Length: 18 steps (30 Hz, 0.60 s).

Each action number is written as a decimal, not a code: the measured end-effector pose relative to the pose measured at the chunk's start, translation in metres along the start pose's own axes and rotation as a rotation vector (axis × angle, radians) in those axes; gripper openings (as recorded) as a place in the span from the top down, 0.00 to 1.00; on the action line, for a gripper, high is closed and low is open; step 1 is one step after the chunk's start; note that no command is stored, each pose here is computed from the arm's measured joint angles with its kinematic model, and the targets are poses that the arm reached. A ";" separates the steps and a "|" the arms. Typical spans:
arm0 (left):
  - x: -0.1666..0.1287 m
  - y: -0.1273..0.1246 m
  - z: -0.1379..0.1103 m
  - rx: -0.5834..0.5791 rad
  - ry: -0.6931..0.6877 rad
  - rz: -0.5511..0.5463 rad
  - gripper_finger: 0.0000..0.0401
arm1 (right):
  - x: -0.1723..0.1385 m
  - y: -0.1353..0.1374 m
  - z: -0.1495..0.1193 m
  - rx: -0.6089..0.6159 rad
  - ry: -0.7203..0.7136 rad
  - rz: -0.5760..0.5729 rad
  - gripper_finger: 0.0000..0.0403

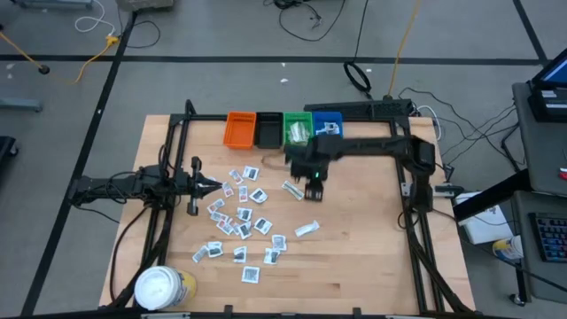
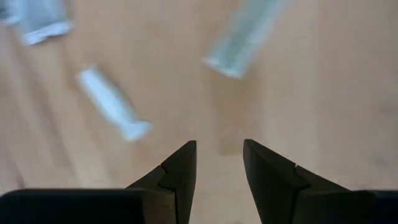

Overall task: Pick & Place First Aid Supplies
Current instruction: Put the green bandage into the green bin

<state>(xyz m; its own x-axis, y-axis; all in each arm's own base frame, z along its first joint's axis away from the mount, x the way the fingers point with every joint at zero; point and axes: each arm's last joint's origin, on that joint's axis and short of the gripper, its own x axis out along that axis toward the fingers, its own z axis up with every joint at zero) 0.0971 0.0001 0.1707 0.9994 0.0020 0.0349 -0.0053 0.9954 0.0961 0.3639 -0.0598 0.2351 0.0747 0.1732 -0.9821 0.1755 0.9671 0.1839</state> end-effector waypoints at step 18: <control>0.000 0.000 0.000 0.000 0.000 0.000 0.91 | 0.030 0.118 -0.014 -0.452 -0.037 0.024 0.69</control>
<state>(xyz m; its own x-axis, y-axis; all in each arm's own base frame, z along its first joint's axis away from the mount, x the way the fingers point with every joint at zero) 0.0971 0.0001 0.1707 0.9994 0.0020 0.0349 -0.0053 0.9954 0.0961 0.3728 0.0622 0.2269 0.1097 0.1981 -0.9740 -0.2724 0.9484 0.1622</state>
